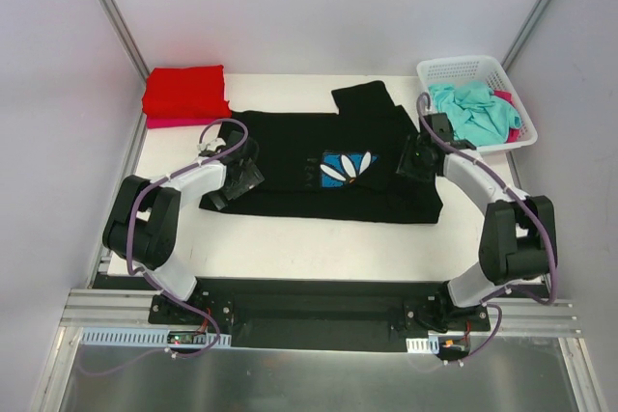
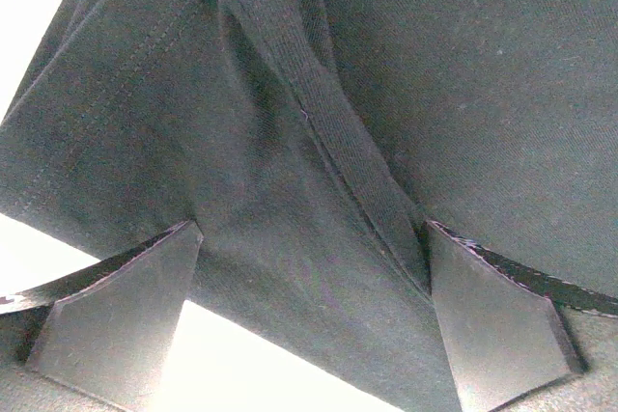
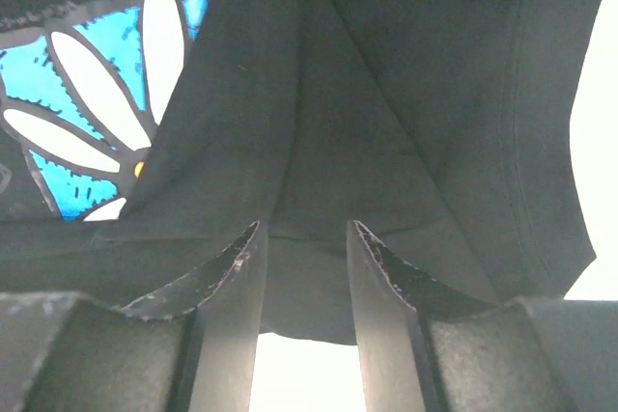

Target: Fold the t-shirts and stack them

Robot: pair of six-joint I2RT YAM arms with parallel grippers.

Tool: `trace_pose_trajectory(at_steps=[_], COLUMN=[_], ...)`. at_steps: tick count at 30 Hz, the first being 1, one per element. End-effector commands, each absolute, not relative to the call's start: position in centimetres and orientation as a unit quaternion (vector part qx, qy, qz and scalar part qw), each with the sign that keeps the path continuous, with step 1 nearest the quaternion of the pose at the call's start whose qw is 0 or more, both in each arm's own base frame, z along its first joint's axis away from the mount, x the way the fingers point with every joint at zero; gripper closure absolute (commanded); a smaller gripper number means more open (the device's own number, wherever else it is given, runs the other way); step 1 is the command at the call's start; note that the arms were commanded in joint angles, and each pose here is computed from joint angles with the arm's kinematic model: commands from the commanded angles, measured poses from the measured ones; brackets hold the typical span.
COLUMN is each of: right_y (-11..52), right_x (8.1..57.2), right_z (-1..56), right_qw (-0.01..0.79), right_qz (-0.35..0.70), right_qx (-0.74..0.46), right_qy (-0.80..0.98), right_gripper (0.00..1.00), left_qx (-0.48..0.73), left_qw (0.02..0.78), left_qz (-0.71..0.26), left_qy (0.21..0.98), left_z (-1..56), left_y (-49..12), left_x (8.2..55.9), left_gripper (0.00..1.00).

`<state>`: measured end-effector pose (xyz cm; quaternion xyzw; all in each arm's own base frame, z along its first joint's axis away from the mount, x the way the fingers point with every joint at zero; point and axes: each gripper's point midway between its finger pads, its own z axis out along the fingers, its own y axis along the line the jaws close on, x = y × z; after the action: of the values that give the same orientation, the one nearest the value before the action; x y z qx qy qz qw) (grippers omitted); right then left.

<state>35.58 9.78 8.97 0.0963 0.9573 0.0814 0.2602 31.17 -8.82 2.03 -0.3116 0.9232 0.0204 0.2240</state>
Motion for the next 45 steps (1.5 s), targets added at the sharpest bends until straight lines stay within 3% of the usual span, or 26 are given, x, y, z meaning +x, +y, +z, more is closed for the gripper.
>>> trace_pose_trajectory(at_steps=[1,40,45], right_y=[10.5,15.1,15.4], right_x=[35.3,35.9,36.7], right_z=[10.0,5.8,6.1], right_qw=[0.290,0.249,0.252], right_qz=[0.188,0.227,0.230], right_qx=[0.168,0.168,0.169], right_qy=[0.923,0.927,0.925], right_gripper=[0.58,0.65,0.79], left_qx=[-0.312,-0.305,-0.304], left_qw=[0.190,0.185,0.185], left_qz=[0.054,0.048,0.052], left_qy=[0.929,0.933,0.933], left_z=[1.1,0.9,0.9], left_y=[-7.8,-8.7,-8.6], left_x=[28.6,28.9,28.9], left_gripper=[0.01,0.01,0.01])
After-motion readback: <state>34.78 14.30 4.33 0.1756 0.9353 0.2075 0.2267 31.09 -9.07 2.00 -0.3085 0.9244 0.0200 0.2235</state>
